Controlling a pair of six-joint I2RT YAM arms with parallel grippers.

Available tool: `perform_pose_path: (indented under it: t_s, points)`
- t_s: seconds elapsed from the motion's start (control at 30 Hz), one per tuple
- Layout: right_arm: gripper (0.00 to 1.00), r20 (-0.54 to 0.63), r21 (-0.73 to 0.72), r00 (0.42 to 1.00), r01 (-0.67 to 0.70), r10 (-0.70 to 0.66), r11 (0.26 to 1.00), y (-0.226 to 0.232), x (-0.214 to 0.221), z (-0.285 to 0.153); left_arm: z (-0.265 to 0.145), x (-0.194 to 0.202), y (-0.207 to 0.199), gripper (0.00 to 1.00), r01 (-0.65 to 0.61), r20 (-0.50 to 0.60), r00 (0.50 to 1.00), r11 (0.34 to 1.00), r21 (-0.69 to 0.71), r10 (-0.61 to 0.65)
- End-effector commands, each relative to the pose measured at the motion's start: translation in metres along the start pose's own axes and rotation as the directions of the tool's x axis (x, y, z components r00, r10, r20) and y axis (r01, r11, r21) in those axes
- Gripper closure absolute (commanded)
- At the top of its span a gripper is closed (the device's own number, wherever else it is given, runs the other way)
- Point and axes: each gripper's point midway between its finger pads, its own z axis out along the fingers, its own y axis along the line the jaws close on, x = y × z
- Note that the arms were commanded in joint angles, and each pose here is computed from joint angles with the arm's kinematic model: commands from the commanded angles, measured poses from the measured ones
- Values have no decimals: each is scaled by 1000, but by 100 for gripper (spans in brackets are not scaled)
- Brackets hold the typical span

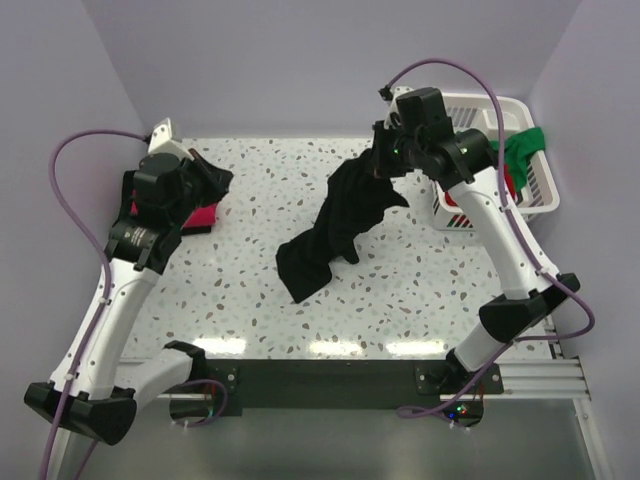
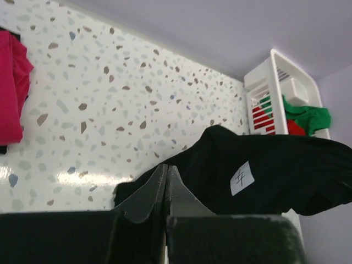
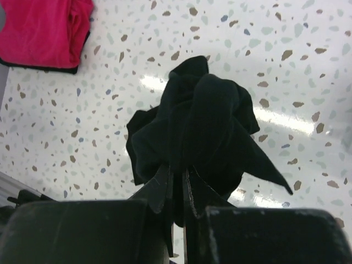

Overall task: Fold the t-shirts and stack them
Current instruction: Flatten the tshirt out

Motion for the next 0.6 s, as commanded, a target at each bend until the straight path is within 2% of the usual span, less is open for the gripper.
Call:
perform_pose_path:
  t_s: [0.0,0.17,0.27,0.43,0.57]
  points:
    - [100,-107,-33,994,-1,-3,999,3,30,8,13,54,32,100,-14,-149,989,997,-75,3]
    - [100,-84,-100,996,-23,14,995,17,22,-1,4,95,53,100,-23,-221,975,995,-97,1]
    - [100,-101,-224,995,-31,8,974,46,17,-7,0,109,64,100,-28,-248,969,993,-112,-1]
    - [100,-97,-421,995,-28,-15,907,118,7,-24,10,143,78,100,-39,-330,944,991,-128,-5]
    - [100,-33,-539,999,-31,16,841,152,-18,-52,14,174,63,100,-102,-386,921,989,-102,55]
